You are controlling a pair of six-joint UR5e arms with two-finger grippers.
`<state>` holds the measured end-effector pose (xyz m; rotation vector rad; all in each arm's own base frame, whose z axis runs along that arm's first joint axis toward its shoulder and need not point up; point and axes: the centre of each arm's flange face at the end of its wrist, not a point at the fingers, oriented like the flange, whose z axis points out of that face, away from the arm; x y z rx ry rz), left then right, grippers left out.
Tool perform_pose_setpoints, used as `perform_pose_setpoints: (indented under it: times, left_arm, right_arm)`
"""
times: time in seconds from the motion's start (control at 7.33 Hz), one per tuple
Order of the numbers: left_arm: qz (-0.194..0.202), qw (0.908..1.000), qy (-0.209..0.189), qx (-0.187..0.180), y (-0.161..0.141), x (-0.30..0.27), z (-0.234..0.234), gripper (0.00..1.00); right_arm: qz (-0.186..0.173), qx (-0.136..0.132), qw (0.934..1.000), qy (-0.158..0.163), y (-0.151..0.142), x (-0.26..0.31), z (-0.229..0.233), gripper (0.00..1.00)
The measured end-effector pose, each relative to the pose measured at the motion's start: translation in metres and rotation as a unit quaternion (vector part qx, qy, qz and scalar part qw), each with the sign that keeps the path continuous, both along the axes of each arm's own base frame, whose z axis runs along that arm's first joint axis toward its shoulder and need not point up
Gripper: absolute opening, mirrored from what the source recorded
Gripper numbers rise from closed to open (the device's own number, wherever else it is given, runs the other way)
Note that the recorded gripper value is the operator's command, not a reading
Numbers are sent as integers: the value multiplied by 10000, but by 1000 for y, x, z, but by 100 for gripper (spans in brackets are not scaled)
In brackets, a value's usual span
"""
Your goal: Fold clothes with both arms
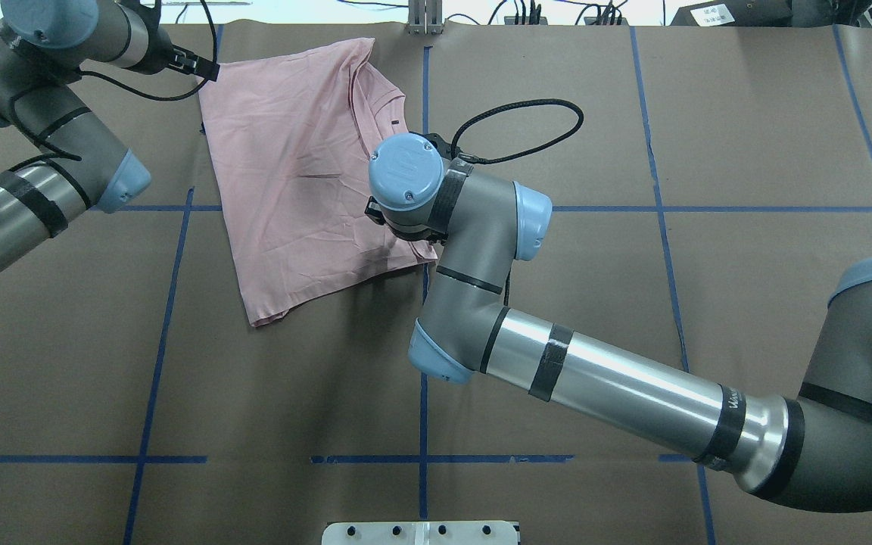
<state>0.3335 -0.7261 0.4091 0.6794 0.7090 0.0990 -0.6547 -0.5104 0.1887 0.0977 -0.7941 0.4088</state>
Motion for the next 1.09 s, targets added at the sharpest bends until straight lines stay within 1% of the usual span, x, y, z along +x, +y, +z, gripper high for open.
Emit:
perform_pose_setpoints:
  times: [0.14, 0.27, 0.41, 0.55, 0.68, 1.09]
  left_arm:
    - [0, 10000, 3, 1, 0, 0, 1, 100]
    - [2, 10000, 4, 1, 1, 0, 1, 100]
    - [4, 10000, 5, 2, 1, 1, 2, 100]
    - [6, 10000, 5, 1, 1, 1, 2, 100]
    - [6, 10000, 6, 1, 1, 1, 2, 100]
    - [20, 10000, 14, -2, 3, 4, 2, 100]
  right_arm:
    - [-27, -12, 10000, 9, 5, -4, 2, 63]
    - [-47, -27, 10000, 18, 10, -7, 4, 56]
    - [-57, -42, 10000, 31, 13, -9, 7, 38]
    - [-60, -50, 10000, 43, 14, -10, 10, 6]
    - [-55, -60, 10000, 52, 14, -10, 11, 0]
    - [148, -181, 9997, 22, 13, -10, 12, 0]
